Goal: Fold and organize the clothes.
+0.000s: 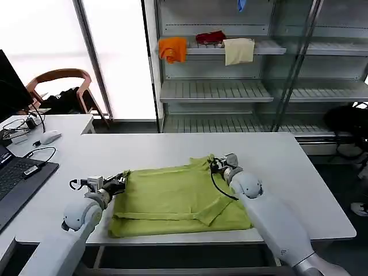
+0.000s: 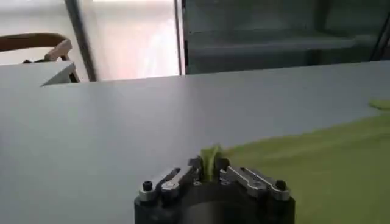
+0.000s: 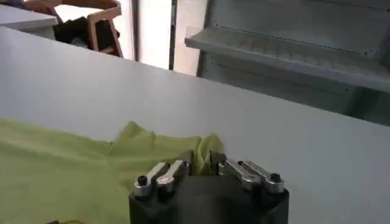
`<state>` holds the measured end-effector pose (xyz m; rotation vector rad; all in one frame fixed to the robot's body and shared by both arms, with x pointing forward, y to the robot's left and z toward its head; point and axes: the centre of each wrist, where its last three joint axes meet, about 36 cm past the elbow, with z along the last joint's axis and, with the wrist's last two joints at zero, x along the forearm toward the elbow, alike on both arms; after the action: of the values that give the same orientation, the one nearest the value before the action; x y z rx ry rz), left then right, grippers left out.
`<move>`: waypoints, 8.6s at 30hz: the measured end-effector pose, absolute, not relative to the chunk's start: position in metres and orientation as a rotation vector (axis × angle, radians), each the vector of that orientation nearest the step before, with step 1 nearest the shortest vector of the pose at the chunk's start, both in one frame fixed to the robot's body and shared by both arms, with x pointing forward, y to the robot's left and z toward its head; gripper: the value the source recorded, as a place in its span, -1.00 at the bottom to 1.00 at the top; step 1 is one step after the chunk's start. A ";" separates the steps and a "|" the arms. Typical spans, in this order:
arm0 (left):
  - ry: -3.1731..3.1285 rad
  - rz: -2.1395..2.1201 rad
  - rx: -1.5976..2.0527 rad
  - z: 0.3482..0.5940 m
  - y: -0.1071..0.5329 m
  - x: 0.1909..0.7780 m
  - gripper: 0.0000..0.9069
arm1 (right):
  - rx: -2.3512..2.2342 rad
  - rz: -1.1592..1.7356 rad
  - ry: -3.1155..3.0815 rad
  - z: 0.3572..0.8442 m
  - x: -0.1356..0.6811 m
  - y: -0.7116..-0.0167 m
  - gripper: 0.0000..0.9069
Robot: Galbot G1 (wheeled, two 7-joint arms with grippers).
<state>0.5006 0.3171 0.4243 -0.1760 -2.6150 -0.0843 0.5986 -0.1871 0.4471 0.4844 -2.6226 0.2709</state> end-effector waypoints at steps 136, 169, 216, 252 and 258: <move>-2.759 0.347 0.095 0.391 0.212 0.304 -0.96 | 0.039 0.082 -3.157 0.451 0.281 -0.316 1.00; -2.819 0.329 0.248 0.431 0.238 0.335 -1.00 | 0.062 0.049 -3.163 0.447 0.278 -0.309 1.00; -3.160 0.013 -0.278 0.407 0.201 0.329 -0.96 | 0.059 0.053 -3.171 0.443 0.279 -0.305 1.00; -3.057 -0.228 -0.428 0.441 0.195 0.296 1.00 | 0.040 0.066 -3.174 0.443 0.280 -0.304 1.00; -2.981 -0.143 -0.224 0.446 0.228 0.303 1.00 | 0.041 0.072 -3.176 0.445 0.282 -0.305 1.00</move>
<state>0.3027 0.2281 0.4461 -0.2245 -2.9809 -0.1433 0.2816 -0.3050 0.4448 0.0409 -3.1763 0.0723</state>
